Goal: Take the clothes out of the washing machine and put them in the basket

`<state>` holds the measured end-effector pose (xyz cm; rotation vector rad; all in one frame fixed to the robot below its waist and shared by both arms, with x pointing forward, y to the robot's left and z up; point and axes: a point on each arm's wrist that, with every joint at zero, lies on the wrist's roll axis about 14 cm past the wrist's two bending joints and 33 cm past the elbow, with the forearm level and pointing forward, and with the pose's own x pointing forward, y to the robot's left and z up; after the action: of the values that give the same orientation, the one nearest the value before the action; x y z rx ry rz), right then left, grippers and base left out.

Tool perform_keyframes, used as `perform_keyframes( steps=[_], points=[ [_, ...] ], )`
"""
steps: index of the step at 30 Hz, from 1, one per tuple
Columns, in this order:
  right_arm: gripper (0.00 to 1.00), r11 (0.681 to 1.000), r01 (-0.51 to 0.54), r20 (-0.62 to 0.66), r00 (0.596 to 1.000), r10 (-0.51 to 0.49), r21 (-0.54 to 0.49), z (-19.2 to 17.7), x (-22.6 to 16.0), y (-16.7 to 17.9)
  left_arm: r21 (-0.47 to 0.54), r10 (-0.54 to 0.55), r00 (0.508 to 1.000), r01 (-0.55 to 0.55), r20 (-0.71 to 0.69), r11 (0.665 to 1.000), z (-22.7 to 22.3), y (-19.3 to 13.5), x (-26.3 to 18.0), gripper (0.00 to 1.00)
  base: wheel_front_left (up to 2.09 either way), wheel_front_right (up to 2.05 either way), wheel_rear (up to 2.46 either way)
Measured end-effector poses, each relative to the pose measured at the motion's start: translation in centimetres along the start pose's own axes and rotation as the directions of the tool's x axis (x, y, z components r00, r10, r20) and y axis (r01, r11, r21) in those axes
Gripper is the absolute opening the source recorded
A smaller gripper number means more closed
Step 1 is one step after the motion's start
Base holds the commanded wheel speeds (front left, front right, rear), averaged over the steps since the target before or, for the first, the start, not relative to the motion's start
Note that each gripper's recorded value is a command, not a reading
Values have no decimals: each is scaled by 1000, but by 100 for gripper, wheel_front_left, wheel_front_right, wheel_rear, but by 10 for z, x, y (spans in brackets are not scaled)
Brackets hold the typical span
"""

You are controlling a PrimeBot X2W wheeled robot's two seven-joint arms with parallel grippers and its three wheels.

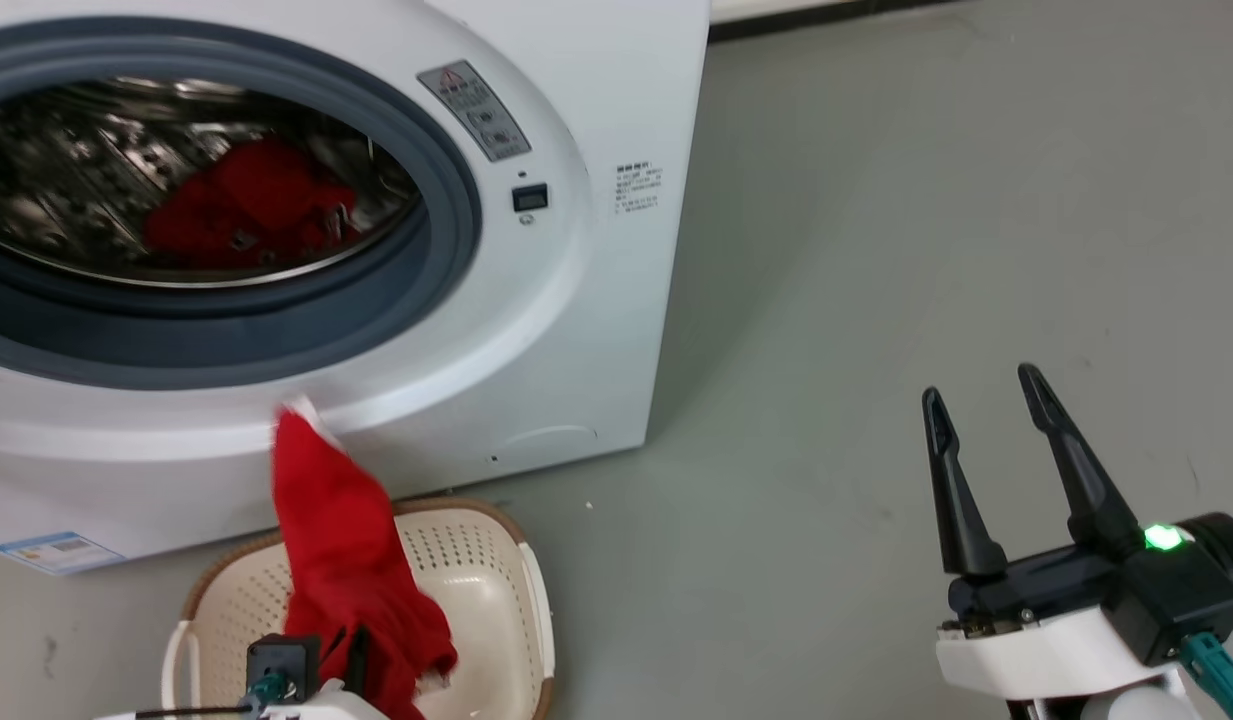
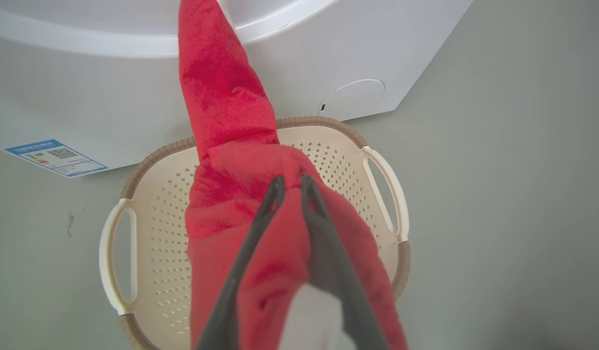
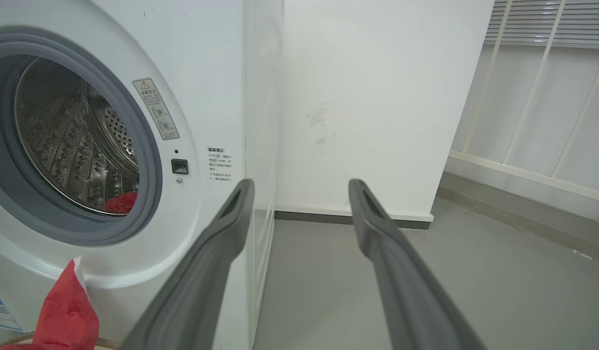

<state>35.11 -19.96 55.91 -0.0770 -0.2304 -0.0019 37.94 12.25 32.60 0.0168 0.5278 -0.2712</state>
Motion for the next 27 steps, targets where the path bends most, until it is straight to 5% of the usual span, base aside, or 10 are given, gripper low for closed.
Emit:
perform_keyframes(
  steps=[6, 27],
  points=[
    [100, 1000, 3, -35, 999, -4, -6, -19, 25, -4, 1, -39, 985, 40, -167, 999, -42, -4, 36, 0, 0, 0, 0],
    [100, 1000, -9, -191, 982, 6, -19, -107, 73, -8, 0, 31, 911, -35, -411, 999, -119, 31, 130, 0, 0, 0, 0]
  ],
)
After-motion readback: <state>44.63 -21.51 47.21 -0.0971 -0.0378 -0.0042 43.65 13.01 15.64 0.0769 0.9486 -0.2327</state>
